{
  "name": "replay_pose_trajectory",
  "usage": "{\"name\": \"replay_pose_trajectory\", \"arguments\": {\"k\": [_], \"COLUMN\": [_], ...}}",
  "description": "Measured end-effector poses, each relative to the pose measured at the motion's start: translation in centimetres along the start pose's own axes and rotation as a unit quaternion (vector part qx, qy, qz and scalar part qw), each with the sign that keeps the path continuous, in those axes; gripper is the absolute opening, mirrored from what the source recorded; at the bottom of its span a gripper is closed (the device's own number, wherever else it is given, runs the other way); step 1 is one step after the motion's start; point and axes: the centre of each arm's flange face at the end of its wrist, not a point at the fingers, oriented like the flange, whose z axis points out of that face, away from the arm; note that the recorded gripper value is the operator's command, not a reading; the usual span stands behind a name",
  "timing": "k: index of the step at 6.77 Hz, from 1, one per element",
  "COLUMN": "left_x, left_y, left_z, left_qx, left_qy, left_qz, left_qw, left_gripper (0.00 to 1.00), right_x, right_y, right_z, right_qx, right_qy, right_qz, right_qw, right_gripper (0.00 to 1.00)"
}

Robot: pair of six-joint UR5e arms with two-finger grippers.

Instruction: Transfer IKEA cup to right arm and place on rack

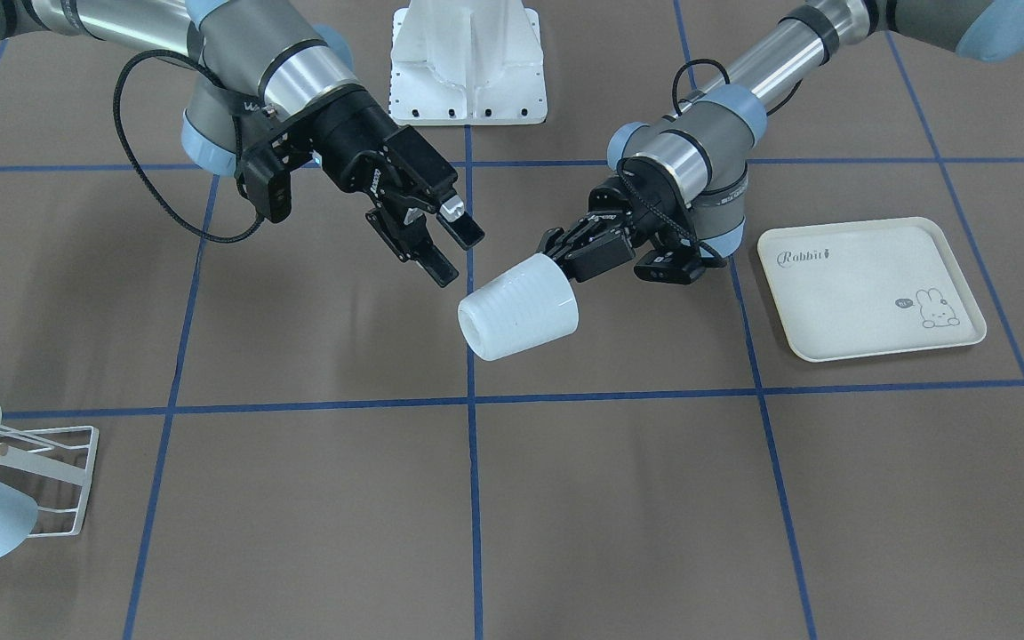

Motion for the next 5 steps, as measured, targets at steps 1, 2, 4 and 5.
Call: {"name": "replay_pose_trajectory", "arguments": {"k": [1, 2, 4, 5], "left_x": [0.0, -0.2, -1.6, -2.2], "left_y": [0.3, 0.6, 1.4, 1.9], "left_z": [-0.2, -0.4, -0.5, -0.3], "left_qx": [-0.009, -0.019, -0.028, -0.031], "left_qy": [0.003, 0.006, 0.000, -0.004], "left_qz": [-0.003, -0.007, -0.016, -0.019], "left_qw": [0.9999, 0.9998, 0.9995, 0.9993], "left_gripper": [0.00, 0.00, 0.00, 0.00], "right_x": [0.1, 0.2, 0.2, 0.3], "right_y": [-0.2, -0.2, -0.3, -0.3], "right_z": [0.1, 0.2, 0.2, 0.2], "right_qx": [0.003, 0.004, 0.005, 0.005], "right_qy": [0.001, 0.001, 0.002, 0.002], "right_qz": [-0.001, -0.001, -0.001, -0.001], "right_qw": [1.0000, 1.0000, 1.0000, 1.0000], "right_gripper": [1.00, 1.00, 1.00, 1.00]}}
